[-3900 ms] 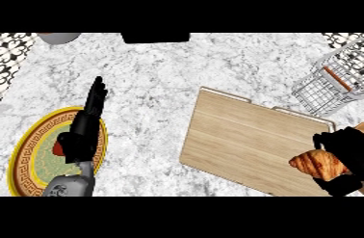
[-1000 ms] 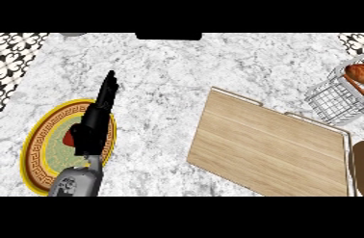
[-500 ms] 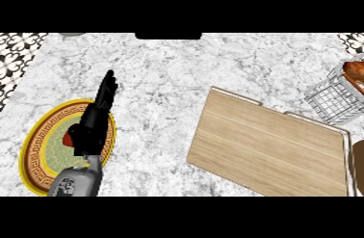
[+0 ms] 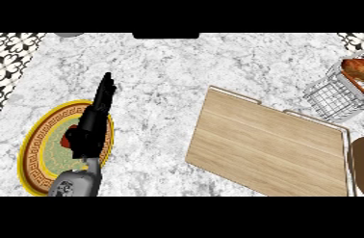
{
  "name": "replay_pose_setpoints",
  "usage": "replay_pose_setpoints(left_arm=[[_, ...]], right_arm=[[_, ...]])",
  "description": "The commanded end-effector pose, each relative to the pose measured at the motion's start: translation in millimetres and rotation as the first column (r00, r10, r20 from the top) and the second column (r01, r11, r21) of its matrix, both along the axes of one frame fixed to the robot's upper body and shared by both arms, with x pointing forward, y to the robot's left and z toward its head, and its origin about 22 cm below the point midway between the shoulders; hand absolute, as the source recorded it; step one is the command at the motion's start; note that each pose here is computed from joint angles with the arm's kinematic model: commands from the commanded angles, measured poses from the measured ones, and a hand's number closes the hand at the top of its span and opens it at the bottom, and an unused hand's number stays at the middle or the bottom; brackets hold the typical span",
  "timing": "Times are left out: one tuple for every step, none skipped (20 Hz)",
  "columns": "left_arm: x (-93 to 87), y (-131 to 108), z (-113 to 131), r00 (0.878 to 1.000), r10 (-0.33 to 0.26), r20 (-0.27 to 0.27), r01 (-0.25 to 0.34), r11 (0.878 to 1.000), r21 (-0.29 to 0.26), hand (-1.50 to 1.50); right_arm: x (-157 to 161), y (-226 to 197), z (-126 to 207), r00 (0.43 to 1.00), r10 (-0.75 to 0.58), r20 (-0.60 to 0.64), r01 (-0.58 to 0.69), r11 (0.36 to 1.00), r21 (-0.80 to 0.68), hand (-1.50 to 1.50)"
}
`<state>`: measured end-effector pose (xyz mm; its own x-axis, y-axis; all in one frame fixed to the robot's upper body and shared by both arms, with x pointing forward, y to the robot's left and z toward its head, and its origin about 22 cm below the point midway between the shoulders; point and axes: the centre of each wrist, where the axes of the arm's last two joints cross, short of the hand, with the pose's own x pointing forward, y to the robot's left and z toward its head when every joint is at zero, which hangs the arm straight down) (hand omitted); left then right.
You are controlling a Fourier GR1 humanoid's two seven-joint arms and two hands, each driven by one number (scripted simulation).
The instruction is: Pick the croissant from the tray and place it in the tiered basket
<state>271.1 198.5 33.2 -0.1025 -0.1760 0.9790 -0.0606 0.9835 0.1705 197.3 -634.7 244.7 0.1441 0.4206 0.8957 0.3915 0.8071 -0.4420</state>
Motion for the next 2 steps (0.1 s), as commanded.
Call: replay_pose_setpoints(left_arm=[[-4.6, -1.8, -1.0, 1.0, 0.0, 0.005, 0.0, 1.0, -0.01, 0.0], [-3.5, 8.0, 0.0, 1.0, 0.014, -0.003, -0.014, 1.0, 0.003, 0.0]], right_arm=[[-38.7, -16.2, -12.8, 1.0, 0.015, 0.006, -0.016, 0.999, 0.052, -1.5], [-44.8, -18.4, -11.5, 0.999, 0.024, 0.026, -0.025, 0.999, 0.041, -1.5]])
